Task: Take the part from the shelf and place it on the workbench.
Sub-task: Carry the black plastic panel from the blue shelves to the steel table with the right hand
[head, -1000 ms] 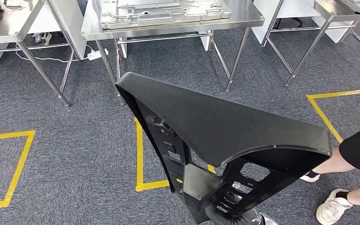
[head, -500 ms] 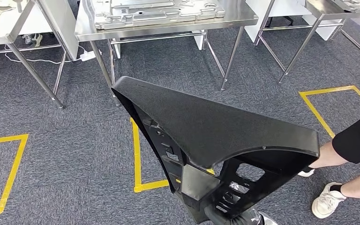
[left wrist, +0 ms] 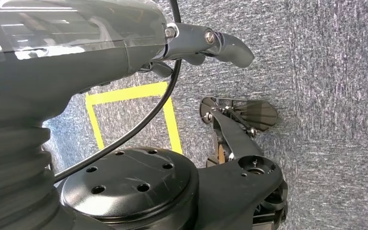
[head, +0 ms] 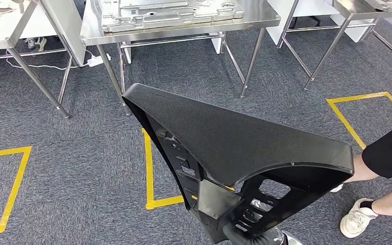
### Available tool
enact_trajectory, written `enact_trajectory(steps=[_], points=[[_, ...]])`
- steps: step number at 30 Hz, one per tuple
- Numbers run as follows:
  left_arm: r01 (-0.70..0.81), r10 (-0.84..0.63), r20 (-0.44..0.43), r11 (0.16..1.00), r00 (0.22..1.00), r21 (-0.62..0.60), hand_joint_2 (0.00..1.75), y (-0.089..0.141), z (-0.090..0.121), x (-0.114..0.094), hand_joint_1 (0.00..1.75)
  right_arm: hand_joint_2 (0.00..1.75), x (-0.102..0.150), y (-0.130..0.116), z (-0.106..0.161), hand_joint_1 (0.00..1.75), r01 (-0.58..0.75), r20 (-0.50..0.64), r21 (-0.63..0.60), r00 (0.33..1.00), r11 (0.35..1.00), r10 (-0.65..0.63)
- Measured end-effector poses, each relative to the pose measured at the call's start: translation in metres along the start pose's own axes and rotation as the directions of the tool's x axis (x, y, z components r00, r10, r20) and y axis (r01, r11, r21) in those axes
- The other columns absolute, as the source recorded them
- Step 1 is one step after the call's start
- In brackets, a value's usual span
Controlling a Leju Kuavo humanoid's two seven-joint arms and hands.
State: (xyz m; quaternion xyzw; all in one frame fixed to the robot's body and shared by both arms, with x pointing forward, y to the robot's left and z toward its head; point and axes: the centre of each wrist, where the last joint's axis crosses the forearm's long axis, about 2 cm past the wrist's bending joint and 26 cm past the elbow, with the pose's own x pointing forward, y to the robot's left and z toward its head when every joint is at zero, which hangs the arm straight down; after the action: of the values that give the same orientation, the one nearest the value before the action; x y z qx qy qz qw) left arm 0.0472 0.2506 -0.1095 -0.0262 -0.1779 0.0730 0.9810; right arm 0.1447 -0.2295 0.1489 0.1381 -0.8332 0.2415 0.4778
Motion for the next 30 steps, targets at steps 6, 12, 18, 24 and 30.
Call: enact_trajectory(steps=[6, 12, 18, 24, 30], points=[[0.001, -0.001, -0.001, 1.0, 1.0, 0.0, 1.75, 0.0, 0.0, 0.0, 0.0, 1.75, 0.0, 0.0, 0.0001, 1.75, 0.0, 0.003, -0.001, 1.0, 1.0, 0.0], [-0.001, 0.001, -0.003, 1.0, 1.0, 0.002, 1.75, 0.0004, 0.0, -0.0002, 0.0, 1.75, 0.0, 0.0, 0.0001, 1.75, 0.0, 0.003, 0.0, 1.0, 1.0, 0.0], [-0.003, 0.003, -0.003, 1.0, 1.0, 0.002, 1.75, 0.0002, 0.0, 0.0001, 0.0, 1.75, -0.0002, 0.0002, 0.0005, 1.75, 0.0, 0.001, -0.001, 1.0, 1.0, 0.0], [-0.003, 0.003, -0.006, 1.0, 1.0, 0.002, 1.75, -0.0003, 0.0003, -0.0012, 0.0, 1.75, -0.0008, -0.0001, 0.0006, 1.75, -0.001, -0.001, -0.002, 1.0, 1.0, 0.001], [-0.004, 0.004, -0.004, 1.0, 1.0, 0.002, 1.75, -0.0001, 0.0001, -0.0005, 0.0, 1.75, -0.0016, -0.0004, 0.0008, 1.75, -0.002, -0.004, -0.002, 1.0, 1.0, 0.002]])
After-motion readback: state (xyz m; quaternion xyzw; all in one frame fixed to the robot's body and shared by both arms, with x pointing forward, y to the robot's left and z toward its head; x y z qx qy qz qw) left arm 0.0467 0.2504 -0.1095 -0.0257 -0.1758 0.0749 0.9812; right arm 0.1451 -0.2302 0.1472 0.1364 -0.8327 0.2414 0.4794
